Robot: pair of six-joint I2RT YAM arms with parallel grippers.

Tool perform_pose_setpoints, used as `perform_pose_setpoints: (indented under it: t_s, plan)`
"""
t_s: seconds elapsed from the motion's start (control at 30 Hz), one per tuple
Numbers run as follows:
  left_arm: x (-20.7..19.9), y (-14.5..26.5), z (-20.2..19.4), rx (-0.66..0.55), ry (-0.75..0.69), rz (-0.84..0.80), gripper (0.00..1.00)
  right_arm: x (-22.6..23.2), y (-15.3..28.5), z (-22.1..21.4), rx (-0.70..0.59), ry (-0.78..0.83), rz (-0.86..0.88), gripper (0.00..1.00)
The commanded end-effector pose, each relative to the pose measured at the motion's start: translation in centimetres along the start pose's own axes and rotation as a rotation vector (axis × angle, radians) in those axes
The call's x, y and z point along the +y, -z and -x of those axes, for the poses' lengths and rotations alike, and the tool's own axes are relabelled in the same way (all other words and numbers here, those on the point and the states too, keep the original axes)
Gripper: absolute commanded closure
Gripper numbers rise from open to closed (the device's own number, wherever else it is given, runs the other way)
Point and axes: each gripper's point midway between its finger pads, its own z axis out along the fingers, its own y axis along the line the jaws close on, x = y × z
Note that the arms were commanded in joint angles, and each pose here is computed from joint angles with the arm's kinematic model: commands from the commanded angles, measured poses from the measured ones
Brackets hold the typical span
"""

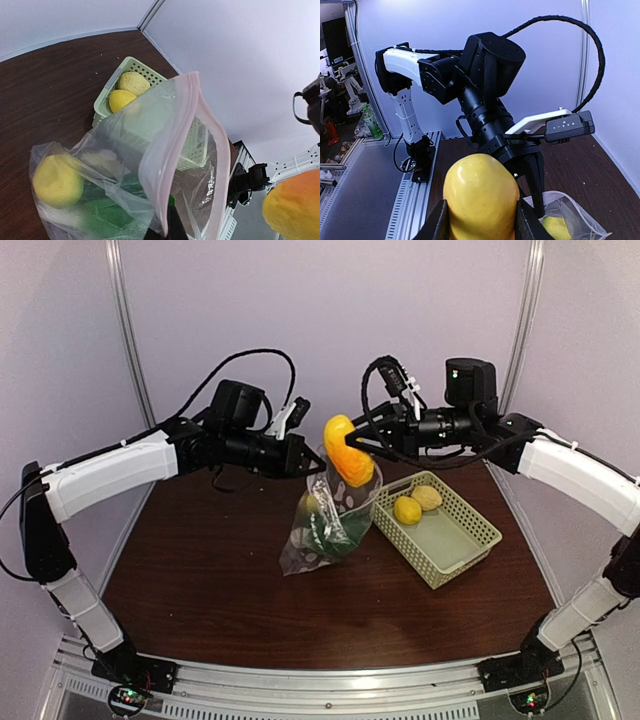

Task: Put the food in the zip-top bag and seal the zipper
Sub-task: Place the fake fruit in the zipper food storage bag, then adjust the zipper food storage bag at the center of the board.

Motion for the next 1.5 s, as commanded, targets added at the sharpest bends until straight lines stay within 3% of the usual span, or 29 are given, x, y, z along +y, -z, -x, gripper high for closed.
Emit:
perform_pose_setpoints:
  t_s: [0.0, 0.33, 0.5, 0.67, 0.87, 1.0, 1.17, 1.33, 1.47]
  plan:
    - [-4.2, 3.8, 4.0, -0.132, -0.049, -0.106, 1.00, -0.6, -0.4, -0.3, -0.021, 0.112, -0.020, 1.00]
    - [-5.4, 5.3, 4.0, -0.145, -0.061, -0.134, 1.00, -2.7, -1.6, -3.5, 0.011, 0.130, -0.064, 0.94]
    - [-5.3, 5.6, 3.9, -0.149, -0.061, -0.130, 1.00, -4.7, -1.7, -4.0, 0.045, 0.102, -0.167, 0.61]
    - [-5.0, 5.6, 3.7, -0.151, -0.064, -0.114, 1.00, -4.8, -2.1, -4.5, 0.098, 0.053, -0.152, 0.39]
    - [-3.7, 5.1, 3.3, -0.146, -0.074, -0.068, 1.00, -3.2, -0.8, -1.1, 0.053, 0.077, -0.148, 0.36]
    - [-2.7, 4.8, 3.1, -0.146, -0.088, -0.018, 1.00, -4.8, 1.2, 0.0, 0.058, 0.070, -0.327, 0.37]
    - [-2.2, 4.4, 2.7, -0.142, -0.085, -0.008, 1.00, -6.9, 3.3, -3.8, 0.191, -0.015, -0.519, 0.38]
    - [-1.6, 3.6, 2.1, -0.126, -0.075, -0.007, 1.00, -7.3, 3.1, -8.5, 0.356, -0.139, -0.523, 0.42]
    - [-1.1, 2.8, 1.7, -0.110, -0.073, -0.005, 1.00, -8.5, 1.5, -10.8, 0.408, -0.222, -0.508, 0.47]
